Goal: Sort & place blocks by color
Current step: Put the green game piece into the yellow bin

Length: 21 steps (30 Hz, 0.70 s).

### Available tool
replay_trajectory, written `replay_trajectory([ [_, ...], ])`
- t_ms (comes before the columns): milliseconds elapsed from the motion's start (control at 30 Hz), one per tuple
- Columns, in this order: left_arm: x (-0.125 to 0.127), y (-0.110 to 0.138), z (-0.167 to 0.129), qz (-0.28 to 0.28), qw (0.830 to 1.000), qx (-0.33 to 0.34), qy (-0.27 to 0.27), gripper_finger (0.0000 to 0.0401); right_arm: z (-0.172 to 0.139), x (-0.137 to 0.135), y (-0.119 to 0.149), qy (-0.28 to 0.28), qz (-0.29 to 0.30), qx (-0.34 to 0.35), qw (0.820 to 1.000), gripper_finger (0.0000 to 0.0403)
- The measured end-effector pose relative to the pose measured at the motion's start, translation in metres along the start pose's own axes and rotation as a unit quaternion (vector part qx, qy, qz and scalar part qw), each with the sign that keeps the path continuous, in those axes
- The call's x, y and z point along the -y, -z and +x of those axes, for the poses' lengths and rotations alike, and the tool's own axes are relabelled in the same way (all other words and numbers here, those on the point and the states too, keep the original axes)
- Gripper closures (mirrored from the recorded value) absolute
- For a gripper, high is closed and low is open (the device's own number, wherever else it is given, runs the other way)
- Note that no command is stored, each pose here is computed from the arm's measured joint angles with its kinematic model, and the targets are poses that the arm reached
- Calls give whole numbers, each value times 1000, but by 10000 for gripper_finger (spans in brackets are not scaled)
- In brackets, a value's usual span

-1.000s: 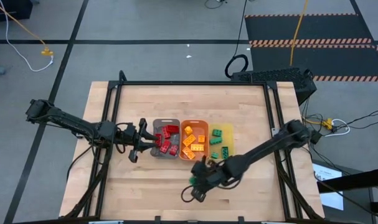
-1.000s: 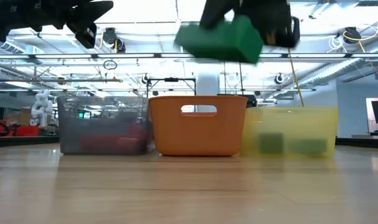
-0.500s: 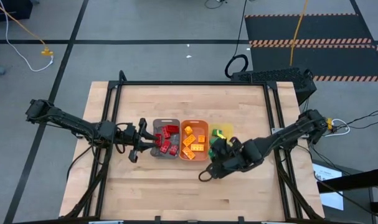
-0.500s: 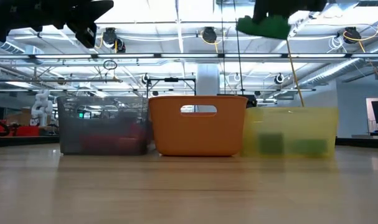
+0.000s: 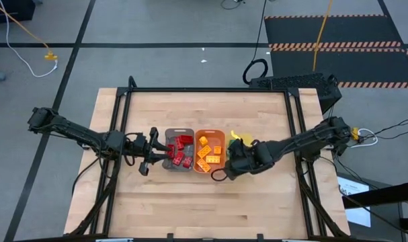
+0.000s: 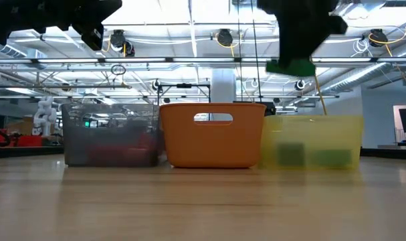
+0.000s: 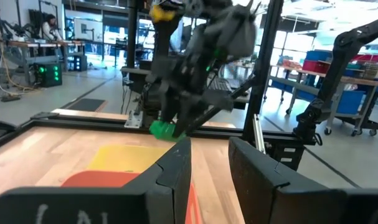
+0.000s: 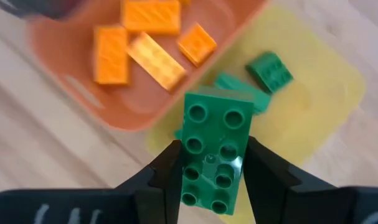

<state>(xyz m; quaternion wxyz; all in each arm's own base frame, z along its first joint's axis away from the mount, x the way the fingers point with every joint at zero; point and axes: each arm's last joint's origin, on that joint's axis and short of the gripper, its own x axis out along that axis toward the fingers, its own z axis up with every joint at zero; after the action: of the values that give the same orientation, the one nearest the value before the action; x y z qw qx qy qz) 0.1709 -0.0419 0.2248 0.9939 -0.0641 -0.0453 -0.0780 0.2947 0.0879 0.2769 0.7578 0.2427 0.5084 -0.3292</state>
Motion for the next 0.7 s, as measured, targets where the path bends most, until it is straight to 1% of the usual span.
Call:
replay_trajectory([
  [167,0,0,0,0,1000,0,0,293,31,12,5,15,2,-45,999,277],
  [267,0,0,0,0,1000,0,0,293,46,18,9,28,-3,-48,998,276],
  [333,0,0,0,0,1000,0,0,293,53,20,9,25,-17,-45,999,270],
  [433,0,0,0,1,1000,-2,-1,293,58,19,6,16,-28,-25,999,248],
  [533,0,1,0,8,1000,-7,-2,293,59,18,2,5,-39,-17,999,214],
  [700,-1,4,0,13,1000,-20,-3,293,60,22,0,19,-44,-25,999,167],
])
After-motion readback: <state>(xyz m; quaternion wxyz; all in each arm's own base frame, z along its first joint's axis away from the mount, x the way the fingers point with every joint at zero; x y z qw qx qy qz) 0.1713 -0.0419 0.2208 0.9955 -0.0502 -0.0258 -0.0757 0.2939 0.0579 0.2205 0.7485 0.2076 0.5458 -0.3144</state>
